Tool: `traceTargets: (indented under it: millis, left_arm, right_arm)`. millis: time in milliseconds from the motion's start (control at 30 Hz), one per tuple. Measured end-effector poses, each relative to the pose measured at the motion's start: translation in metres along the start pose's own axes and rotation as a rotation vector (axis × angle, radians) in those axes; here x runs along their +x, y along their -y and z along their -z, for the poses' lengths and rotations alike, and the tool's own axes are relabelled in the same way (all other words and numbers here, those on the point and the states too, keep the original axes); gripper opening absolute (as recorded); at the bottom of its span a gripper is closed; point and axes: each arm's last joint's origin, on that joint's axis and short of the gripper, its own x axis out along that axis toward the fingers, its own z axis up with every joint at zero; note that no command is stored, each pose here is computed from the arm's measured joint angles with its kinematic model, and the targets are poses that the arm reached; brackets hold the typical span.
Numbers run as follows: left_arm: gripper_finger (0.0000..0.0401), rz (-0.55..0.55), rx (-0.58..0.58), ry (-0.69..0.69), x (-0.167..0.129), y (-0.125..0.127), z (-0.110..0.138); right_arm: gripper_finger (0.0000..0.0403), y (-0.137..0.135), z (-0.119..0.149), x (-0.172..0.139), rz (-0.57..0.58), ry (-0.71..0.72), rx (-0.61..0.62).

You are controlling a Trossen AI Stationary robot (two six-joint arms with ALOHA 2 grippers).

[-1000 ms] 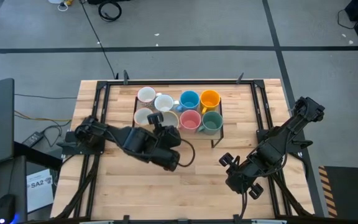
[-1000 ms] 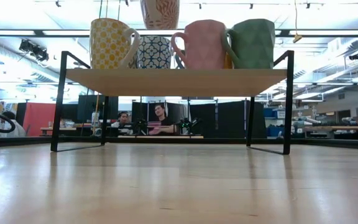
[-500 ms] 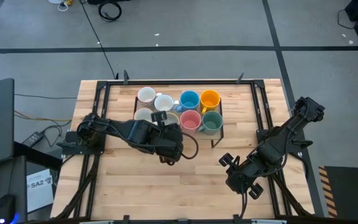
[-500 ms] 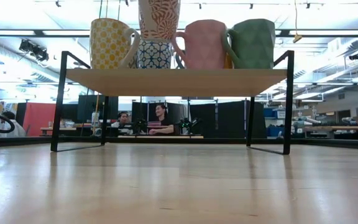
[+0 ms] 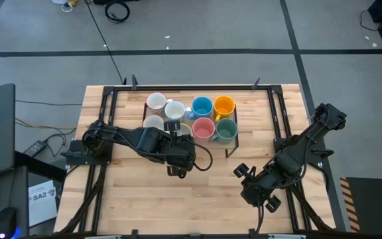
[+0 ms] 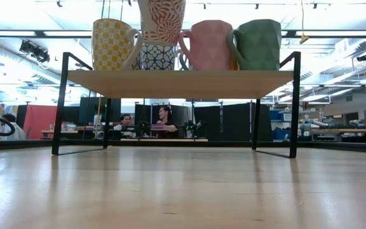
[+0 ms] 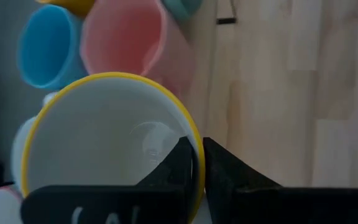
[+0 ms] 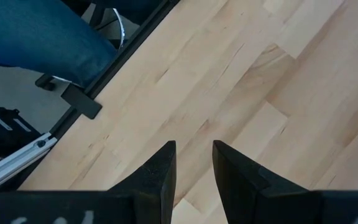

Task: Place coffee mugs
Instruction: Put the orange patterned mug on the shelf

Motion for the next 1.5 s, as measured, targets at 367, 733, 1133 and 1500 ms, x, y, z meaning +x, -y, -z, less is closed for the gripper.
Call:
traceTargets:
  millis: [367,733,1133,1500]
  left_arm:
    - [0.0031,0.032,0.017,-0.03,0.009,-0.015,-0.003]
    - [0.0031,0.118,-0.08,-0.088,0.028,-0.047,-0.007]
    - [0.0032,0.164,-0.121,-0.087,0.034,-0.058,-0.009]
    - [0.0032,0.164,-0.073,-0.083,0.034,-0.058,-0.009]
  right_arm:
    - [0.011,0.0,0.0,0.0,-0.002,0.0,0.0]
    - [0.011,0.0,0.0,0.0,-0.01,-0.001,0.0]
    - [0.011,0.0,0.0,0.0,-0.01,-0.001,0.0]
    - [0.011,0.0,0.0,0.0,-0.01,-0.001,0.0]
